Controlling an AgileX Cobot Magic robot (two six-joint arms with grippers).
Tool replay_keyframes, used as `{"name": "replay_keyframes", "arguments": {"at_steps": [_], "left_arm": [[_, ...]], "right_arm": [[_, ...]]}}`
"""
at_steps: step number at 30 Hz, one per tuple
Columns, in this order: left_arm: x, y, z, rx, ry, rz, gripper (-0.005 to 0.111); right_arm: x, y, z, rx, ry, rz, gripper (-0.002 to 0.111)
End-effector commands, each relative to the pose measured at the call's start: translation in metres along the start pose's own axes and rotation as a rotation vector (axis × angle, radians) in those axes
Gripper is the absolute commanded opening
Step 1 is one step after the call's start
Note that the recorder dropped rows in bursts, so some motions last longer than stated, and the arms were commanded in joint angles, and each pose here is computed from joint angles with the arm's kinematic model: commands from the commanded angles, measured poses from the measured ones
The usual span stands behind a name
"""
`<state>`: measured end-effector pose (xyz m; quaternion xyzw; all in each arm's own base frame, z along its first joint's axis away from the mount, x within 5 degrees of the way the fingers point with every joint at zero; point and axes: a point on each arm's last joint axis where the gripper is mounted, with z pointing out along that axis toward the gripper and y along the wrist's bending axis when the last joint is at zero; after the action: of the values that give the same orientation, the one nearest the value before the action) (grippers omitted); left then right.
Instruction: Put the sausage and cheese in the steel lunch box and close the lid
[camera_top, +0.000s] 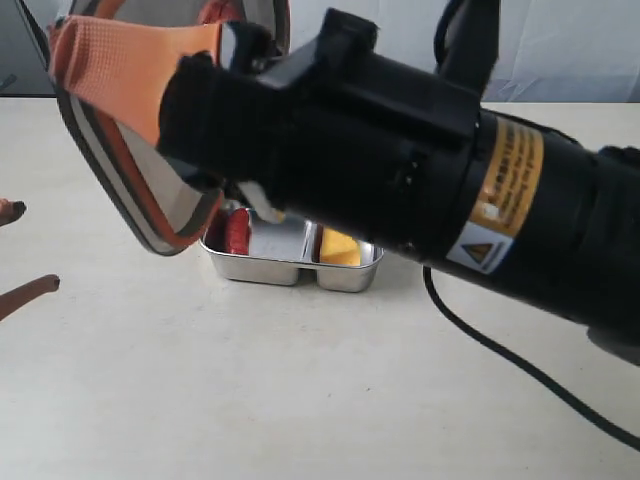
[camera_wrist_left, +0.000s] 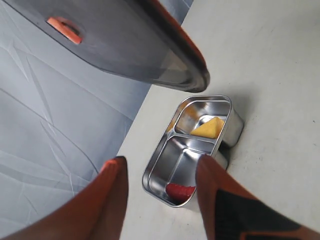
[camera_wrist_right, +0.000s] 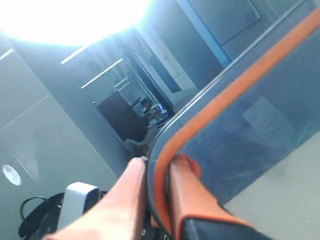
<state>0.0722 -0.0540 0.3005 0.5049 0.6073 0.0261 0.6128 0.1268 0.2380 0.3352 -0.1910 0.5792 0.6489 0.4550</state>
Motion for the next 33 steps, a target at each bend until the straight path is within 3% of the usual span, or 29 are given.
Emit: {"name": "replay_keyframes", "arguments": {"at_steps": [1,8,14,18,20,25,33], "left_arm": [[0.000,-0.001,0.000,-0.007,-0.008,-0.017,0.042],[0.000,0.000,0.000,-0.012,-0.008,-0.017,0.042],[-0.001,0.007,-0.001,-0.090,-0.021,-0.042,0.042],[-0.014,-0.002,-0.001,0.037,-0.162,-0.373,0.042],[-0.022,-0.006,-0.003,0.115,-0.239,-0.479,0.042],[-0.029,-0.004,-0.005,0.137,-0.314,-0.590,0.042],[-0.031,-0.004,-0.005,0.154,-0.338,-0.666,0.042]], "right_arm": [[0.007,0.000,-0.011,-0.058,-0.037,0.029,-0.001],[0.012,0.005,-0.017,-0.140,-0.042,0.068,-0.001],[0.011,0.013,-0.018,-0.229,-0.044,0.140,-0.001],[0.008,0.017,-0.020,-0.280,-0.067,0.160,-0.001],[0.007,0.017,-0.020,-0.282,-0.076,0.164,-0.001],[0.005,0.015,-0.020,-0.268,-0.102,0.183,-0.001],[0.004,0.015,-0.020,-0.268,-0.104,0.185,-0.001]]}}
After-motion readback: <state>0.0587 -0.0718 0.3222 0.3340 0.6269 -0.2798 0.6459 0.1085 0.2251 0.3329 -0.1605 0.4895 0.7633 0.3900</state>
